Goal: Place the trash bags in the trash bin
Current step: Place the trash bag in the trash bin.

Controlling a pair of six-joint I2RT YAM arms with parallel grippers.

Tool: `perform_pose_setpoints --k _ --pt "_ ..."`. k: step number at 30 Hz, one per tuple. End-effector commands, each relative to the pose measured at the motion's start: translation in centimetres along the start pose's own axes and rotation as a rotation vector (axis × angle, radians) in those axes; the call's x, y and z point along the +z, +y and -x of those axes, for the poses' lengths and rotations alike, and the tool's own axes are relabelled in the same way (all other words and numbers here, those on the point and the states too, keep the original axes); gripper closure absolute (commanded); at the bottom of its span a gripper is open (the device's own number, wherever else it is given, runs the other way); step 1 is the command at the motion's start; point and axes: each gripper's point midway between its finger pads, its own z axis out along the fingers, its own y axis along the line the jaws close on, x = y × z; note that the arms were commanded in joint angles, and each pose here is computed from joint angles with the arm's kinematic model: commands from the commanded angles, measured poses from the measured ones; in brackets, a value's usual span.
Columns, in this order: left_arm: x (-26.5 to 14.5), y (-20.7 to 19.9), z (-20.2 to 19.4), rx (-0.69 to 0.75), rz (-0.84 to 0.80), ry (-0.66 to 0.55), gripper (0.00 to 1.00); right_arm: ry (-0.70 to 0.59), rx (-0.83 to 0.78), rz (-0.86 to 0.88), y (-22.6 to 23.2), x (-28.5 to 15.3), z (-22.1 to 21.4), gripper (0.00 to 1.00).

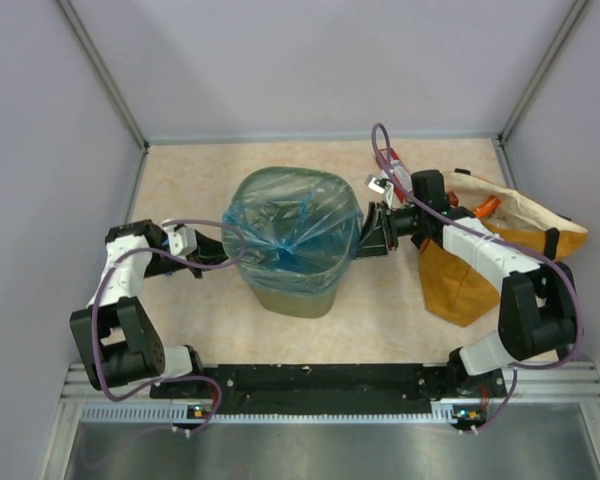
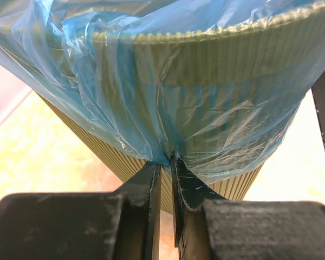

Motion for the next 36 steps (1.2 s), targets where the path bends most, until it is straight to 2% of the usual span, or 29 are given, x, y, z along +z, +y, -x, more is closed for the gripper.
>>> perform_pose_setpoints --k 1,6,8,15,23,31,33,36 --pt "-0.1 -1.8 0.3 -0.075 -0.026 0.038 0.89 -0.006 -0.029 0.111 1.5 -0.3 1.1 0.51" --pt "-0.2 -1.8 0.4 -0.071 -0.025 0.044 0.89 -0.012 -0.038 0.154 2.3 -0.7 0.9 0.27" --pt "-0.2 -1.8 0.4 -0.072 -0.026 0.042 0.89 -0.015 -0.04 0.167 2.6 -0.9 0.8 0.22" --pt "-0.2 -1.8 0.4 -0.071 -0.026 0.042 0.89 -0.02 -0.073 0.197 3.4 -1.1 1.9 0.22" --pt "-0.2 -1.7 0.4 -0.066 -0.026 0.044 0.89 -0.024 -0.092 0.23 4.5 -1.3 3.0 0.36" --pt "-0.2 -1.6 0.5 -0.067 -0.03 0.049 0.89 -0.033 -0.104 0.265 5.7 -1.5 3.6 0.54" --pt "-0.3 -1.5 0.5 -0.065 -0.029 0.051 0.89 -0.033 -0.103 0.276 6.1 -1.5 3.7 0.62" --pt "-0.3 -1.5 0.4 -0.068 -0.029 0.052 0.89 -0.035 -0.093 0.28 6.1 -1.5 3.8 0.81"
